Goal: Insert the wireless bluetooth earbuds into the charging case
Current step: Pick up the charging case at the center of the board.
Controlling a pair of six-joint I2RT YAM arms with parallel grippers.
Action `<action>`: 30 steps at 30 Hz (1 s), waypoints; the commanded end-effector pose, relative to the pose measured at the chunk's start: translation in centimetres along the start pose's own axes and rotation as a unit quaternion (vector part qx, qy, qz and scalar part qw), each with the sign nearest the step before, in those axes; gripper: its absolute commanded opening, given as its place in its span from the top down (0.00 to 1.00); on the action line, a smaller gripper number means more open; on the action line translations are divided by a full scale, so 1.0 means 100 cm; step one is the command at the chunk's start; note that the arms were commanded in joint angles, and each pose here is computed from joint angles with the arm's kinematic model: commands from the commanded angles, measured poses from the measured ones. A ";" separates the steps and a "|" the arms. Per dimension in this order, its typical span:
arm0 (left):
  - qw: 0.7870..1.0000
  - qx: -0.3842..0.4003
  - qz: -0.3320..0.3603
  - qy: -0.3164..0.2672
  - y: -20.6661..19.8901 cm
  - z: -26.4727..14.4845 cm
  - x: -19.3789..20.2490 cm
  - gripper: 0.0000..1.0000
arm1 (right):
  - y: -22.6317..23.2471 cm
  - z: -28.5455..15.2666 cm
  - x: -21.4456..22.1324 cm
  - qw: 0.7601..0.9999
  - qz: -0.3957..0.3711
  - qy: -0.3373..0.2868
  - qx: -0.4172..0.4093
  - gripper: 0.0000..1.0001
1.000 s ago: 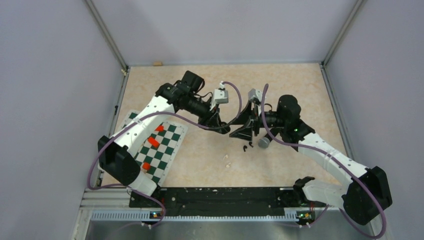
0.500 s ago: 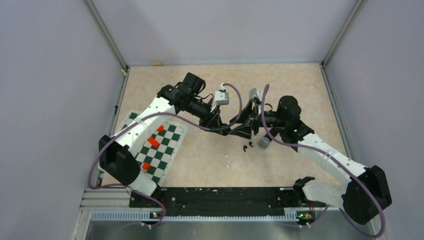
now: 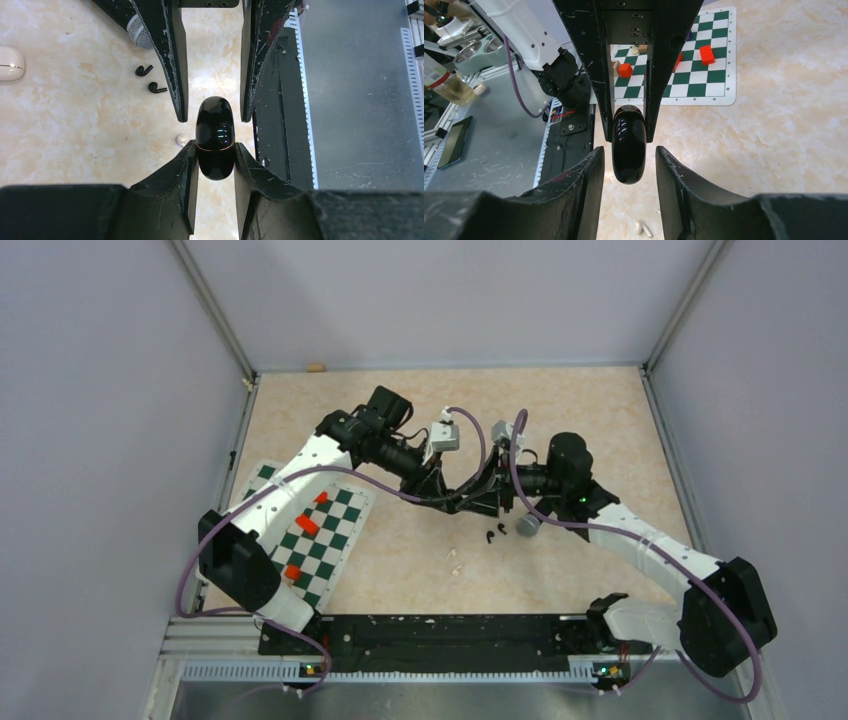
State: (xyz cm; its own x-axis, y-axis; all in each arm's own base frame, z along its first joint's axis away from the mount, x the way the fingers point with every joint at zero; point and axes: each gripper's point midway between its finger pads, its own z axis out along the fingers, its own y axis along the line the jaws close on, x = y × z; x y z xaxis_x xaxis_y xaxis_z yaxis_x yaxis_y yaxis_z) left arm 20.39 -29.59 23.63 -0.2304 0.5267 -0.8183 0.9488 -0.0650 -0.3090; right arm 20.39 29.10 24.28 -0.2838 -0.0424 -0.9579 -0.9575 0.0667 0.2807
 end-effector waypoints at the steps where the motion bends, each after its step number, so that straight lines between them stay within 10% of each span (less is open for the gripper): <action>1: 0.999 0.006 0.030 -0.025 -0.008 -0.005 -0.019 1.00 | 0.009 0.004 -0.004 0.999 -0.027 -0.006 -0.029 0.59; 10: 0.999 0.007 0.026 -0.024 -0.007 -0.003 -0.020 1.00 | 0.011 0.005 -0.005 0.999 -0.036 -0.004 -0.032 0.87; 21: 0.999 0.006 0.015 -0.030 -0.003 0.000 -0.019 0.37 | 0.013 -0.003 -0.028 0.997 -0.067 -0.031 0.002 0.94; 30: 0.999 0.004 0.007 -0.035 -0.001 0.002 -0.020 0.31 | 0.003 -0.003 -0.029 0.997 -0.064 -0.040 0.029 0.94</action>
State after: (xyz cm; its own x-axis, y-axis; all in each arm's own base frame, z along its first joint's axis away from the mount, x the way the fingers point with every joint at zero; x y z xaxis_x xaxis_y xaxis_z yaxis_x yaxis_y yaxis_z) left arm 20.75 -30.31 24.22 -0.2464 0.4999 -0.8303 0.9473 -0.0567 -0.3153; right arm 20.52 28.94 25.69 -0.2169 -0.0139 -0.9761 -0.9714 0.1023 0.2144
